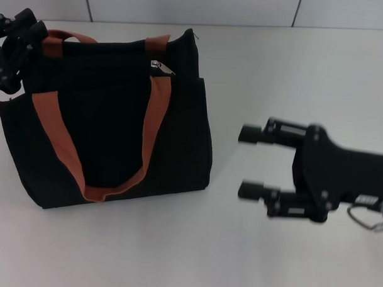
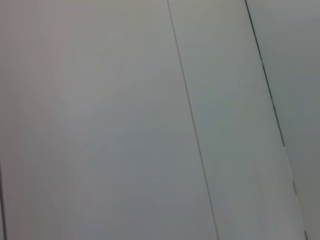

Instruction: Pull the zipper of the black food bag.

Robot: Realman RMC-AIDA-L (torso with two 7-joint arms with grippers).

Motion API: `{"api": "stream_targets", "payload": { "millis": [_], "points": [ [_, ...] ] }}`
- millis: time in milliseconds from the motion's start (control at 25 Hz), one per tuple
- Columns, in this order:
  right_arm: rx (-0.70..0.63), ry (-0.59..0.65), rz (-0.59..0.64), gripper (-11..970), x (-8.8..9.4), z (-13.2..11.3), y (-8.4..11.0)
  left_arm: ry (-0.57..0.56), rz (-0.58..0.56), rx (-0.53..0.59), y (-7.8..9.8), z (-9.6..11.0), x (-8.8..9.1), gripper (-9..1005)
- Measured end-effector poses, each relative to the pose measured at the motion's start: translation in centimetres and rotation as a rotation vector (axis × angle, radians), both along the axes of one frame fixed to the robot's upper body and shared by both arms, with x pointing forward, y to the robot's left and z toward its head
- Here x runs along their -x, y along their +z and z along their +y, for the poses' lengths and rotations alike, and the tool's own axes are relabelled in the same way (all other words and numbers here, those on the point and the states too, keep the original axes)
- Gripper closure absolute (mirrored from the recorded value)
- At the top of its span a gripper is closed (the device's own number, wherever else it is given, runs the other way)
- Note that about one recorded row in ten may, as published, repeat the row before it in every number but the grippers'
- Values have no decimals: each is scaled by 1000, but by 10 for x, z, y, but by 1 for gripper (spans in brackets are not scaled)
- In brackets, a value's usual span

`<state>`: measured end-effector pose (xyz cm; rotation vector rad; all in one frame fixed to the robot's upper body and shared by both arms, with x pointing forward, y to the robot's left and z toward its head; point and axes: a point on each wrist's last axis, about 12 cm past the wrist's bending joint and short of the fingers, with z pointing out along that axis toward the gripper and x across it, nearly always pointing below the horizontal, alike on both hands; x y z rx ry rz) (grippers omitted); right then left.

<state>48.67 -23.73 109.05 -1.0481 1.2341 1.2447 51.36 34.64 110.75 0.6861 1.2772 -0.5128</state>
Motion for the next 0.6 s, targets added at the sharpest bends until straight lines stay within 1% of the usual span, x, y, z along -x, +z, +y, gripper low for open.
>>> {"api": "stream_targets", "payload": {
  "millis": [40,120,160,200,240,320,360,400,440,480,560,600],
  "points": [
    [0,0,0,375,0,0,0,0,0,0,0,0,0,933],
    [22,-17,2,288,4,2,-10,-2,51,19,1,8,2,849],
    [22,-17,2,247,4,2,-10,-2,51,19,1,8,2,807],
    [30,-23,4,206,3,3,-13,4,84,28,3,16,5,765],
    [30,-23,4,206,3,3,-13,4,84,28,3,16,5,718],
    [38,-23,2,206,1,4,-13,14,121,22,8,30,9,624],
    [42,-20,1,206,1,5,-13,16,154,15,13,40,12,577],
    [49,-15,0,206,0,6,-13,10,208,-9,22,54,16,530],
    [49,-15,0,206,0,6,-13,10,208,-9,22,54,16,500],
    [52,-14,-1,206,-1,6,-13,-1,251,-34,28,62,19,471],
    [59,-18,-1,206,-2,7,-14,-24,318,-76,37,72,22,412],
    [63,-19,-4,206,-4,8,-13,-64,403,-129,46,81,26,382]
  ]
}}
